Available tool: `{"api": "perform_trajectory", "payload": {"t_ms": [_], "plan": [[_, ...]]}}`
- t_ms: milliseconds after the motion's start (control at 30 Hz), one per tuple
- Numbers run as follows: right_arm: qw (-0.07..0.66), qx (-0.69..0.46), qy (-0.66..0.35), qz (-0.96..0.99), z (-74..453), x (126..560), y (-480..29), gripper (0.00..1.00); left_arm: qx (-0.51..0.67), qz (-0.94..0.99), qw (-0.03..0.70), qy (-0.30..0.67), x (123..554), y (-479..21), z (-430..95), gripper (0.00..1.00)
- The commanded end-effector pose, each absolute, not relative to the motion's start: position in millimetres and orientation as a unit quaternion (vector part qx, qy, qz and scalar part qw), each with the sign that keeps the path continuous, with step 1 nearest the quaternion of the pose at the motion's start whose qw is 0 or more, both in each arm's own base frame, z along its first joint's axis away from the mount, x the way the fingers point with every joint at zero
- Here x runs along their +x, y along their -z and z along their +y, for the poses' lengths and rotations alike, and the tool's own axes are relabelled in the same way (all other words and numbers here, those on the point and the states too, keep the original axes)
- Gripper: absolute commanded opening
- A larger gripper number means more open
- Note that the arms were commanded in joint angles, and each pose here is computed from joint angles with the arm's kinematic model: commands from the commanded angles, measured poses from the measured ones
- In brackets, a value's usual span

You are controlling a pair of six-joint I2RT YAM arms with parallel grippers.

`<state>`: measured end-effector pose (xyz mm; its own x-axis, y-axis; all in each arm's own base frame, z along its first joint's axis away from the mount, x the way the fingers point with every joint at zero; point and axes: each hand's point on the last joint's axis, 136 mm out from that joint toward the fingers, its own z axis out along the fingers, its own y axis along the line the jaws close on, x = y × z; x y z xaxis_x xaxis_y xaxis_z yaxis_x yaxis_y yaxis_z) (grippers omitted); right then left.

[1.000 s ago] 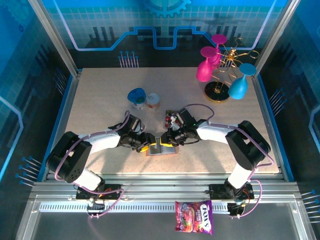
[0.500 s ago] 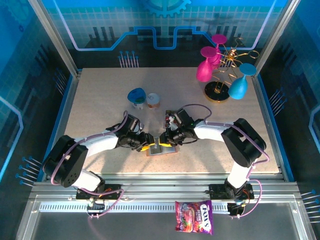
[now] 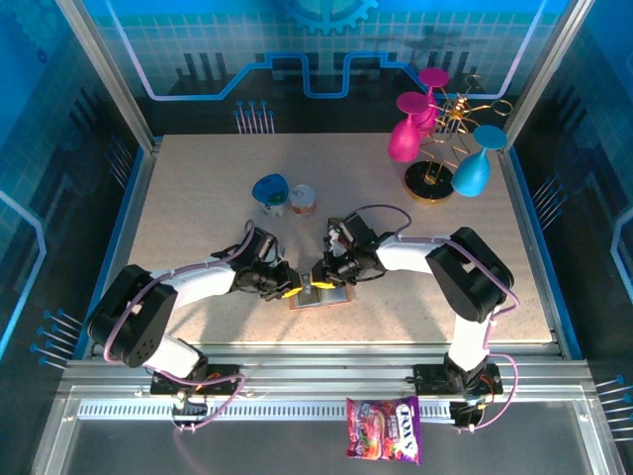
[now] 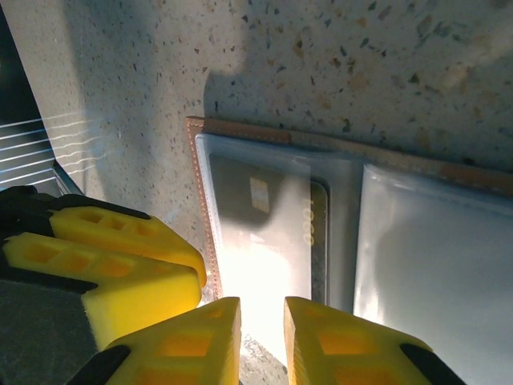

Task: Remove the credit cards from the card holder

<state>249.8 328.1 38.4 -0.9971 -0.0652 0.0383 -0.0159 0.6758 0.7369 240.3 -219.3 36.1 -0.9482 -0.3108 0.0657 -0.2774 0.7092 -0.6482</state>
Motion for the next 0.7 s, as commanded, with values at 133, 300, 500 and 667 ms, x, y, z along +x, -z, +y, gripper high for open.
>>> {"api": "perform_trajectory", "payload": {"t_ms": [133,300,500,667], "plan": [[0.043,0.041,0.405,-0.912,337.3,246.9,-35.5,0.23,-0.164,0.926,0.021,0.339,241.9,-27.6,-217.0,0.15],[0.046,0.045,0.389,-0.919,334.1,245.8,-28.4,0.25,-0.165,0.928,0.022,0.335,241.5,-26.6,-215.6,0.15],[0.047,0.047,0.361,-0.930,325.6,244.5,-21.1,0.26,-0.164,0.928,0.022,0.333,241.3,-27.6,-215.1,0.16],[0.044,0.046,0.336,-0.940,317.2,243.5,-18.2,0.27,-0.163,0.928,0.024,0.333,242.7,-28.9,-214.9,0.17]]}}
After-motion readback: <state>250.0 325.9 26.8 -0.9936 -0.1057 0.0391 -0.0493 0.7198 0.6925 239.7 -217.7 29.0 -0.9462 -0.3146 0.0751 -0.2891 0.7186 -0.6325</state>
